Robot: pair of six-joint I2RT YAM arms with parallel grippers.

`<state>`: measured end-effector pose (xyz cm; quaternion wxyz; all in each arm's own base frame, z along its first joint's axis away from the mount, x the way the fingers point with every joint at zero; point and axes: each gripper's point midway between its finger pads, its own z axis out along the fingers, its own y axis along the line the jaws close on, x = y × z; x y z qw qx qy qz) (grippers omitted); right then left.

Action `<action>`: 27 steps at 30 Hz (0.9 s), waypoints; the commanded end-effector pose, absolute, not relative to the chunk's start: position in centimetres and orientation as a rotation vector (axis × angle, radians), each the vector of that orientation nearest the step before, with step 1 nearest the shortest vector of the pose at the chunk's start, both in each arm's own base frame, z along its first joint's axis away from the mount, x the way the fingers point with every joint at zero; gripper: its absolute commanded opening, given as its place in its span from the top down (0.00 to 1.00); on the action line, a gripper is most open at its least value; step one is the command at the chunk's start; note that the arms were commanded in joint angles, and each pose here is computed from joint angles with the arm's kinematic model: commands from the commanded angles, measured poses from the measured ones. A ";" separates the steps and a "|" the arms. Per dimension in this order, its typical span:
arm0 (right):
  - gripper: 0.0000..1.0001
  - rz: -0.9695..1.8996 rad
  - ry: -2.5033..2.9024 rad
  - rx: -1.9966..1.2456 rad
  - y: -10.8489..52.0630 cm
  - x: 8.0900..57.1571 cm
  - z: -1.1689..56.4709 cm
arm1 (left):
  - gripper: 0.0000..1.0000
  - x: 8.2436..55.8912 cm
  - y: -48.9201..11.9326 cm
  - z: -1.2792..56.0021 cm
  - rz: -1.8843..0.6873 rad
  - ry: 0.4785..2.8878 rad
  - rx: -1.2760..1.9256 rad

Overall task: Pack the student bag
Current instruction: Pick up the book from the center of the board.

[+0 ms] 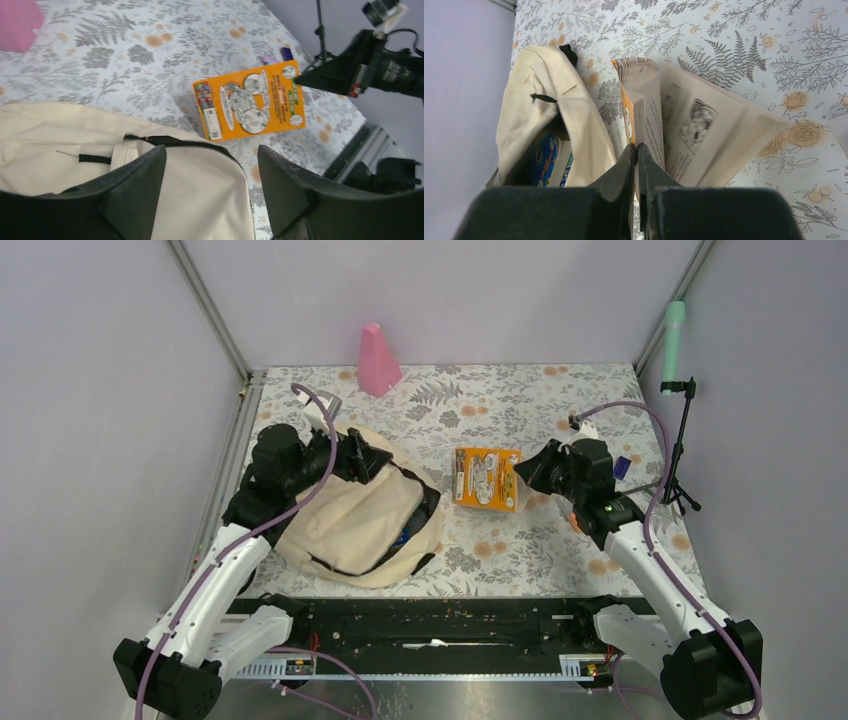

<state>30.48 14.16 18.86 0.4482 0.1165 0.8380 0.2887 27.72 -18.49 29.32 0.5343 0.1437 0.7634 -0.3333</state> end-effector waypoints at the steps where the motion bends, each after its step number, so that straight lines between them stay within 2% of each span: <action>1: 1.00 0.782 2.046 0.172 15.4 29.9 19.9 | 0.25 26.9 -20.9 32.0 -0.931 1.674 0.490; 5: 1.00 0.793 2.093 0.123 15.7 29.1 18.2 | 0.15 25.9 -23.0 32.3 -1.029 1.625 0.560; 9: 1.00 0.771 2.129 0.126 15.4 28.6 16.3 | 0.14 25.2 -26.7 31.8 -1.100 1.550 0.575; 12: 1.00 0.753 2.143 0.128 15.2 28.3 15.3 | 0.10 26.0 -29.4 29.4 -1.121 1.502 0.630; 18: 1.00 0.751 2.149 0.205 14.9 28.6 13.1 | 0.09 32.8 -33.9 20.8 -1.191 1.835 0.464; 22: 1.00 0.730 2.168 0.265 14.5 28.6 11.1 | 0.09 36.3 -35.5 17.4 -1.204 1.922 0.387; 27: 1.00 0.749 2.179 0.265 14.8 28.5 10.5 | 0.08 38.9 -34.6 13.4 -1.137 2.027 0.309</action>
